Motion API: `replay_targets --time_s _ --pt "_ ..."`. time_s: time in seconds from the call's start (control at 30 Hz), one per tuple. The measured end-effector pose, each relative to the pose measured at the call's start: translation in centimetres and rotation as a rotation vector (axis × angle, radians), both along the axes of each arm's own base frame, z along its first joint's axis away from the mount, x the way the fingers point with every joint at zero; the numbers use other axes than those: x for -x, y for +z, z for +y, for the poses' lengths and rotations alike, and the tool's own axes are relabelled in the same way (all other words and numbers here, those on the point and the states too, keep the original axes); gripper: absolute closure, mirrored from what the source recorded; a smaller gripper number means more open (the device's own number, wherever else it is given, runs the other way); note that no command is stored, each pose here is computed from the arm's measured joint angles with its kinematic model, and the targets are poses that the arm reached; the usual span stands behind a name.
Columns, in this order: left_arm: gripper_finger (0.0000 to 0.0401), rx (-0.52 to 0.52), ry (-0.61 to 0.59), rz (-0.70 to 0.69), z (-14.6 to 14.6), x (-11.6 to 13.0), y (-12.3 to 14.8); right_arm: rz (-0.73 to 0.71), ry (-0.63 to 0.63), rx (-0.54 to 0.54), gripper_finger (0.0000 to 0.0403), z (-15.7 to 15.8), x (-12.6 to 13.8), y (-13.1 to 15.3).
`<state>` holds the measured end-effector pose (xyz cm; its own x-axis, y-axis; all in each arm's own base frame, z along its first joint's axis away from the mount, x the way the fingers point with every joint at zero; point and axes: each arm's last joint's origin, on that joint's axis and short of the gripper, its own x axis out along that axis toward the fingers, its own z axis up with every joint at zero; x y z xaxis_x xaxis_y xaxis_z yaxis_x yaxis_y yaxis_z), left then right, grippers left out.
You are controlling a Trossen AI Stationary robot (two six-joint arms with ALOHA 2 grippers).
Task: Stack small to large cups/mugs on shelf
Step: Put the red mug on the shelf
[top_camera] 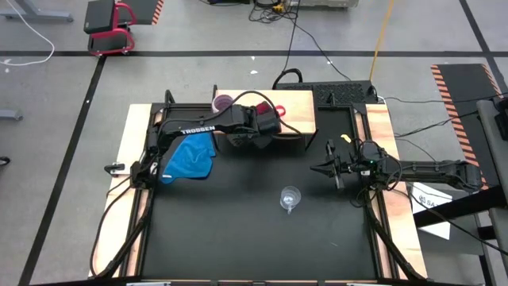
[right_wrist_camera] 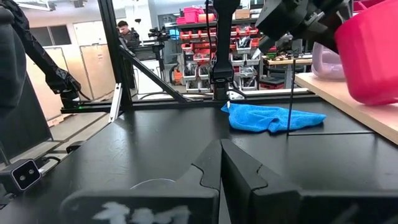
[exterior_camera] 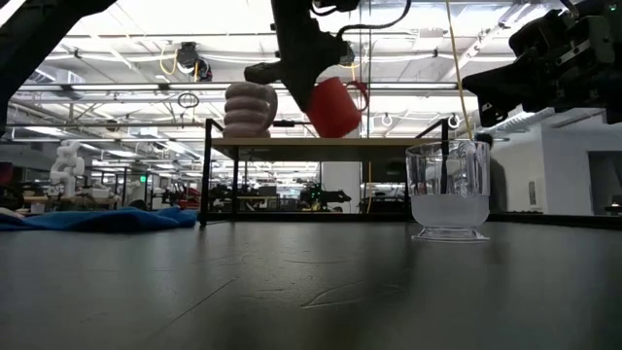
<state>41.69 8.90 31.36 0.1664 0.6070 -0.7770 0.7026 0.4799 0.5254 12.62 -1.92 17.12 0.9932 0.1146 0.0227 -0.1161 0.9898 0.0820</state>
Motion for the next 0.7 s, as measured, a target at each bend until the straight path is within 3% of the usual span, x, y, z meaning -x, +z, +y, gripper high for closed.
replay_targets --time_s 0.27,0.43,0.7 --pt "0.0395 0.087 0.067 -0.053 -0.7 0.7 1.3 0.0 0.0 -0.002 0.0403 0.0 0.0 0.0" --pt "0.0395 0.165 0.077 -0.223 -0.5 2.3 6.5 0.002 0.001 -0.021 0.0403 0.0 0.0 0.0" --pt "0.0395 0.253 0.008 -0.63 -1.0 9.0 15.5 0.001 0.001 -0.024 0.0403 0.0 0.0 0.0"
